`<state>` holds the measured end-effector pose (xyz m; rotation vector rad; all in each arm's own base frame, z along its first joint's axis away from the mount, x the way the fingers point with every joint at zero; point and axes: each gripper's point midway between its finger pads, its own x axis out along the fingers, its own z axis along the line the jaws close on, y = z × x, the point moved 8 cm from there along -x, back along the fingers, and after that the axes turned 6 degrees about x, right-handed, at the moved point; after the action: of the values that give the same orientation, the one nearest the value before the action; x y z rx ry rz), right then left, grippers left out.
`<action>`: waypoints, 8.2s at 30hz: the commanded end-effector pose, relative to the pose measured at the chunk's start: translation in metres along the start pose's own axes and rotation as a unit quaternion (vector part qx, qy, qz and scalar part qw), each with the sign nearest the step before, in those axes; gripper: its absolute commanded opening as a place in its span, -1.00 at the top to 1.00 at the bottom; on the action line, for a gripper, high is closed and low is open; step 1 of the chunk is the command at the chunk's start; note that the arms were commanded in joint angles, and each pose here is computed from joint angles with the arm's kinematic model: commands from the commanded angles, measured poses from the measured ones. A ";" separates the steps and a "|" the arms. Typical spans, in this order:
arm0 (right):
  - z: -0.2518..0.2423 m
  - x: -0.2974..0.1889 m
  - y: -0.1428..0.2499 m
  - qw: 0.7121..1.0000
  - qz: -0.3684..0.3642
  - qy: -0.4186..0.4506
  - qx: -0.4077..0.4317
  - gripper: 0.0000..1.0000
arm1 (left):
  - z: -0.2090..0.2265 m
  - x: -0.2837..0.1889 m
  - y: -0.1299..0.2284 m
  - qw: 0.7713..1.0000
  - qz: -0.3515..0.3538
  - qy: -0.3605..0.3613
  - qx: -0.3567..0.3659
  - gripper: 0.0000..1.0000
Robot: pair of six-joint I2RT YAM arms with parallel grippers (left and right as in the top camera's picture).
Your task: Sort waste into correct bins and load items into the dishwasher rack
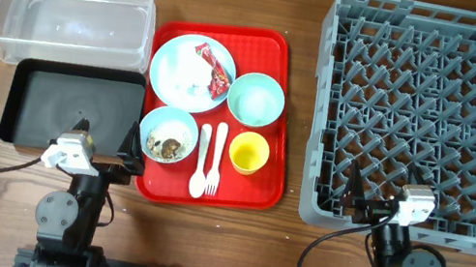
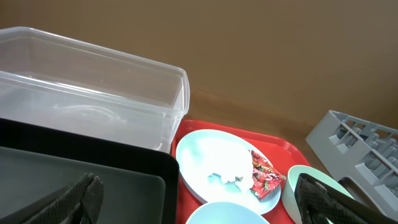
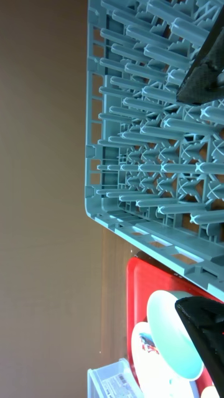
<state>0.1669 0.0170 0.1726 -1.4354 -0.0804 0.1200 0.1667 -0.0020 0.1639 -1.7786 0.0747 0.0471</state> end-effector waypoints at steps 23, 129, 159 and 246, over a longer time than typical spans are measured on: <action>-0.001 0.000 0.000 1.000 -0.001 0.005 -0.001 -1.00 | 0.000 0.000 0.002 1.000 0.002 0.001 0.008 -1.00; 0.001 0.083 -0.092 0.904 0.418 0.085 0.012 -0.99 | -0.022 0.230 -0.081 0.949 0.300 -0.095 0.002 0.87; 0.001 0.083 -0.091 0.903 0.421 0.084 0.013 -1.00 | -0.107 0.250 0.059 0.888 0.455 0.002 -0.067 -0.63; 0.001 0.081 -0.090 0.901 0.425 0.085 0.014 -0.99 | -0.007 0.148 -0.059 0.831 0.512 0.172 -0.132 0.92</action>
<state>0.2476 0.0144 0.2542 -1.3636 0.7306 0.7018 0.3225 -0.0032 0.1963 -1.7139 1.0900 0.9551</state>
